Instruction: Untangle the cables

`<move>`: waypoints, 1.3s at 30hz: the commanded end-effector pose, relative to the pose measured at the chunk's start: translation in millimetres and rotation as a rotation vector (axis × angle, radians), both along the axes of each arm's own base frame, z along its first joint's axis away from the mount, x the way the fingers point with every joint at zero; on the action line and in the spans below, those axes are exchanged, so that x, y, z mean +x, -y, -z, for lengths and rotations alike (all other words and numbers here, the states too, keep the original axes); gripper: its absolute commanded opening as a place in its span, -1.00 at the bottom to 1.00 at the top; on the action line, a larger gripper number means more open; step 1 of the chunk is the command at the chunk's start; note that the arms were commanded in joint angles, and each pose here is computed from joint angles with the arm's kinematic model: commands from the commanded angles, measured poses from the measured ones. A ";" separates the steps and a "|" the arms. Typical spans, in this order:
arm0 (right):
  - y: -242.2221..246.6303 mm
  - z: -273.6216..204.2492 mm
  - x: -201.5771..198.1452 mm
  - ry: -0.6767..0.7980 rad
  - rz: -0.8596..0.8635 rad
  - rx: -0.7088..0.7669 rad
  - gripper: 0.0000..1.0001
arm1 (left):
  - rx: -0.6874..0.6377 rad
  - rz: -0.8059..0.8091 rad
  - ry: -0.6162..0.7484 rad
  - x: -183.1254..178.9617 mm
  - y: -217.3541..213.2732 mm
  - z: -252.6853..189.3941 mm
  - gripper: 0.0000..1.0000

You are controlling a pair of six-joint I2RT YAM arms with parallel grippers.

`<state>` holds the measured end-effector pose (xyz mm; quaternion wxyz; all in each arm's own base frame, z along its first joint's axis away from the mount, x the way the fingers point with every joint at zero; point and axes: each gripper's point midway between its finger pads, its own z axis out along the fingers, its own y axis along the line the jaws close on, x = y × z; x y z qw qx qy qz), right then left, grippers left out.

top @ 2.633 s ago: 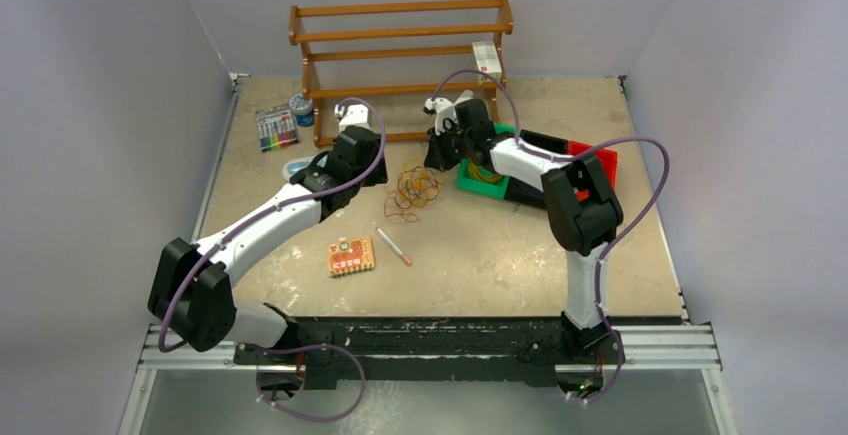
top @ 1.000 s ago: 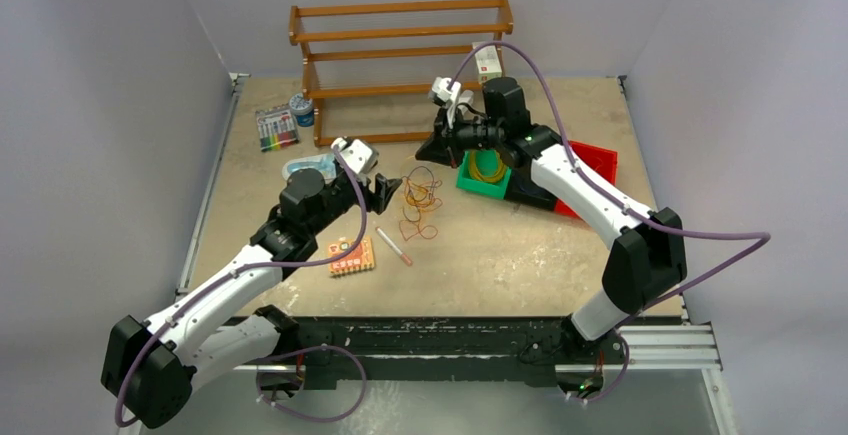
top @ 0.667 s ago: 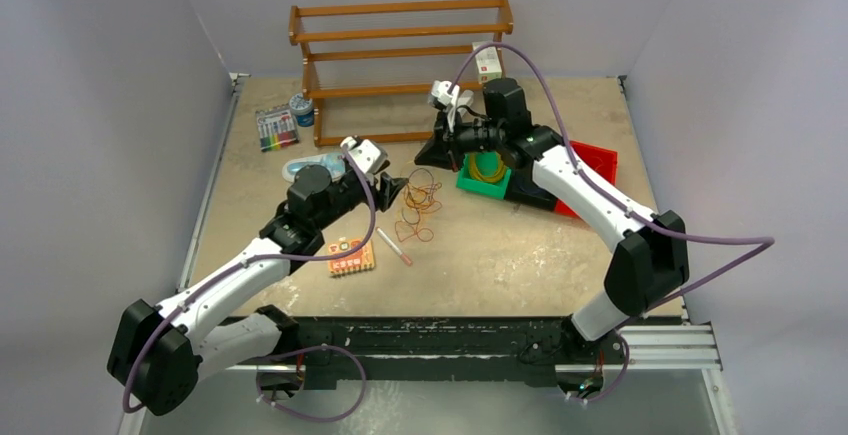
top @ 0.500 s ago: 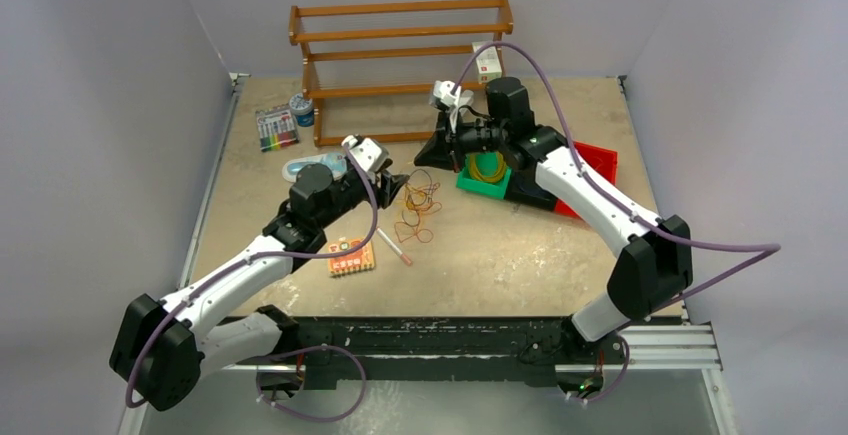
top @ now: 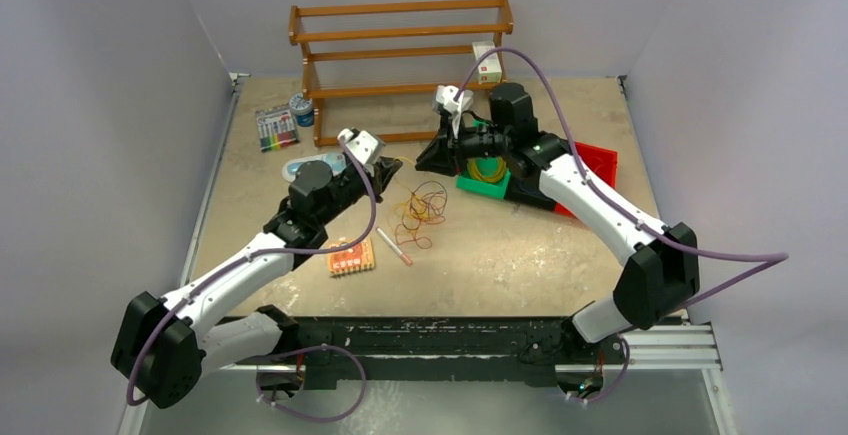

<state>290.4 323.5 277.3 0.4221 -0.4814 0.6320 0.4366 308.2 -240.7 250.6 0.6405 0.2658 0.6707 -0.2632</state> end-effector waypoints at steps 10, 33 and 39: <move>-2.4 -8.4 33.8 0.110 0.202 0.157 0.12 | -0.280 -0.303 -0.023 26.0 -37.3 -87.3 -1.00; 14.2 -13.0 39.8 0.221 0.357 0.345 0.73 | -0.300 -0.411 -0.156 49.6 -36.8 -95.8 -1.00; 5.3 -14.4 51.5 0.214 0.357 0.359 0.71 | -0.274 -0.405 -0.169 51.0 -34.1 -95.7 -1.00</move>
